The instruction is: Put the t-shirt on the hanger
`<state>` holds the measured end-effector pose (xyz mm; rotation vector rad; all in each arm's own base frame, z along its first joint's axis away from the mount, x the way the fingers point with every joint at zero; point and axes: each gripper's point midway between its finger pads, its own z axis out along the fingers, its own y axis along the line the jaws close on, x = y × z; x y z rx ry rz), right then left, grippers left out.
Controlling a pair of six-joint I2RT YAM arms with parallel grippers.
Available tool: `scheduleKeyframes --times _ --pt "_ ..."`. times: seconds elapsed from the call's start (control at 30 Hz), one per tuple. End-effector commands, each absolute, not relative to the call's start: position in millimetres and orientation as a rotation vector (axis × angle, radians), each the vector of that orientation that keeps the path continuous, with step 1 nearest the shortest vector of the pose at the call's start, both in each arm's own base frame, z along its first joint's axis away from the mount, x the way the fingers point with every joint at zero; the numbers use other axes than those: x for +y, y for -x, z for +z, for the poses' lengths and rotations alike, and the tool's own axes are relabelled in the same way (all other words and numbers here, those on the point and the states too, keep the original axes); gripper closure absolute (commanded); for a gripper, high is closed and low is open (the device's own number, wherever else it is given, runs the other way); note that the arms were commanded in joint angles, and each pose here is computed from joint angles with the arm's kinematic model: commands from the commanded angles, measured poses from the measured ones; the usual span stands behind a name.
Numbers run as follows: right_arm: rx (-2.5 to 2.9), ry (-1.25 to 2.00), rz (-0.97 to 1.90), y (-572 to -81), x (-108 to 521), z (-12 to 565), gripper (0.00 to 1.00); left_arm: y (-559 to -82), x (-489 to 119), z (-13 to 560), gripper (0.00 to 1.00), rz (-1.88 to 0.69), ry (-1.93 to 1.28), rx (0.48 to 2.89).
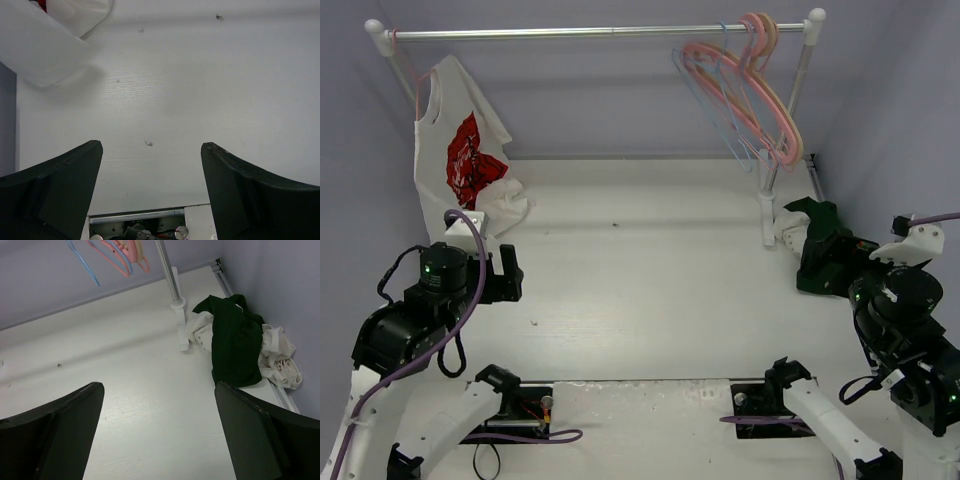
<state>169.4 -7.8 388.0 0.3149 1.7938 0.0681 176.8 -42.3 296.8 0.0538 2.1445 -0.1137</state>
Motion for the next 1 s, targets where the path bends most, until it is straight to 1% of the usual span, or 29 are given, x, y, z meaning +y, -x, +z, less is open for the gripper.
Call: scheduleKeyframes --times 0.0,0.2,0.33,0.53,0.7,0.8,0.9,0.97 --pt "1.711 -0.362 0.079 -172 -13 404 0.0 -185 -43 298 0.19 -0.096 -0.039 2.143" --pt "1.728 -0.415 0.043 -170 -20 398 0.0 -188 -48 294 0.19 -0.109 -0.039 2.17" --pt "1.733 -0.553 0.063 -174 -23 386 0.0 -187 -54 290 0.19 -0.137 -0.048 2.208" --pt "1.872 -0.781 -0.109 -182 -36 332 0.03 -192 -65 291 0.19 -0.175 -0.071 2.247" --pt "1.944 -0.84 -0.231 -207 -34 293 0.03 -196 -73 294 0.19 -0.202 -0.086 2.276" --pt "1.948 -0.865 -0.287 -224 -33 276 0.04 -196 -84 293 0.18 -0.265 -0.113 2.285" --pt "1.96 -0.881 -0.343 -241 -38 254 0.06 -197 -89 291 0.19 -0.288 -0.115 2.282" --pt "1.975 -0.885 -0.31 -261 -38 240 0.08 -196 -89 289 0.19 -0.291 -0.116 2.286"
